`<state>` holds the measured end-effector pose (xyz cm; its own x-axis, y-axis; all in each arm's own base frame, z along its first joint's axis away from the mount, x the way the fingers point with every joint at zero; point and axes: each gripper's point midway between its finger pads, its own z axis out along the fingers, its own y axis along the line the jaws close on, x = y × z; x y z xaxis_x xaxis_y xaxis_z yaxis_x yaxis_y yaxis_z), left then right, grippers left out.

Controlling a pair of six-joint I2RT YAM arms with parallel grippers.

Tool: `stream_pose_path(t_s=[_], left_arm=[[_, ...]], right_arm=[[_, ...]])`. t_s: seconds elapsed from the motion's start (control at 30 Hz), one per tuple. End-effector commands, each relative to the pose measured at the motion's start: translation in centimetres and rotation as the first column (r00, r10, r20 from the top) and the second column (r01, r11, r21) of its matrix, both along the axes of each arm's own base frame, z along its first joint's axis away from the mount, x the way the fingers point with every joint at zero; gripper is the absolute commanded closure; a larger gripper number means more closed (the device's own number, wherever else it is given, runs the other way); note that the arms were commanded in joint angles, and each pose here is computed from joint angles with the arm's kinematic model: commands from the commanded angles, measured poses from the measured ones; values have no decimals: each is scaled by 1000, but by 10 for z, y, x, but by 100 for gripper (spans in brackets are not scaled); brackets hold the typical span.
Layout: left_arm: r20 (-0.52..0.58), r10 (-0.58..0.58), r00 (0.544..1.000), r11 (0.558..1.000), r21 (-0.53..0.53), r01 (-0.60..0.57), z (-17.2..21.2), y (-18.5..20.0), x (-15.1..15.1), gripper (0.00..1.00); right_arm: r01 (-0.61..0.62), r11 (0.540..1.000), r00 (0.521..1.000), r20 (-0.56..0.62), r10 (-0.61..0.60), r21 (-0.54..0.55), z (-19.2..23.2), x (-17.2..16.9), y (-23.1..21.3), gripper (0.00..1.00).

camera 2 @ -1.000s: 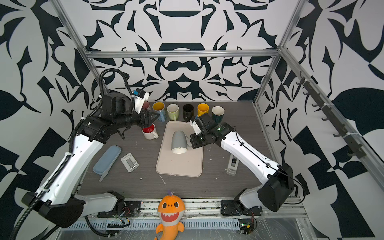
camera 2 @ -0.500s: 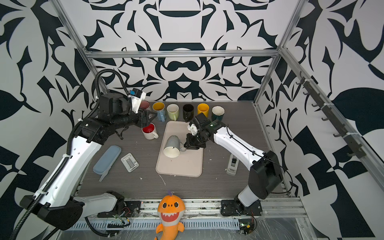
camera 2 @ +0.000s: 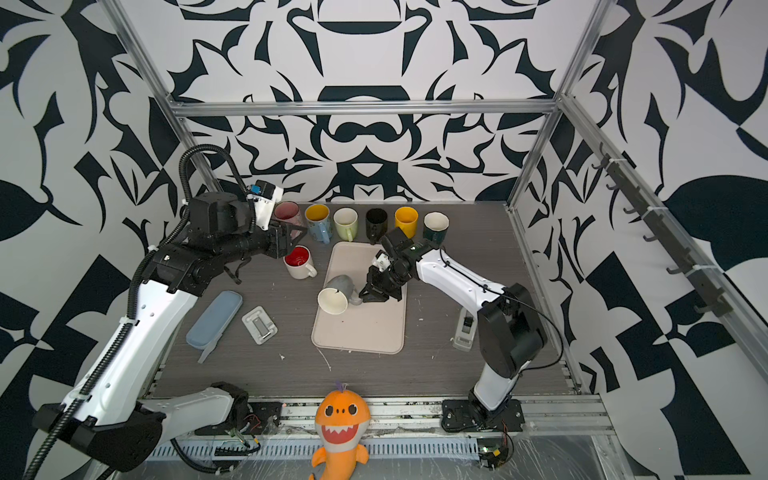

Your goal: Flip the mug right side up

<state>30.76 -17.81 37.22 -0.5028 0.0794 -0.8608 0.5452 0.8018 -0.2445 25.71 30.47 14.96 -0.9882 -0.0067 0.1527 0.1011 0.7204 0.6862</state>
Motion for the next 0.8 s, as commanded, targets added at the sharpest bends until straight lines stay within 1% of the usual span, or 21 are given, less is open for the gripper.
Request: stream_pose_path(t_s=[0.0,0.27,0.4,0.47,0.53,0.63,0.7,0.77], left_arm=[[10,14,1000,1000,-22,-14,5,5,-4,50],[7,27,1000,999,-28,-27,3,10,-4,50],[4,33,999,999,-33,-33,3,11,-2,51],[2,37,999,999,-34,-37,2,12,-3,51],[0,46,999,998,-34,-46,2,15,-2,51],[-7,51,999,998,-38,-52,0,16,-2,52],[-12,53,999,998,-40,-53,-1,16,-1,52],[-20,46,999,998,-42,-46,-3,15,-1,52]], right_arm=[[-17,990,1000,17,15,143,36,7,20,100],[-2,988,997,-72,13,153,26,5,25,100],[7,994,993,-120,6,108,11,1,20,100],[1,995,993,-116,11,103,8,2,19,100],[-12,996,996,-88,20,94,9,4,18,100],[-38,998,997,-59,41,56,10,4,13,100],[-54,997,998,-23,55,56,14,5,13,100],[-93,996,995,32,93,6,18,3,11,100]])
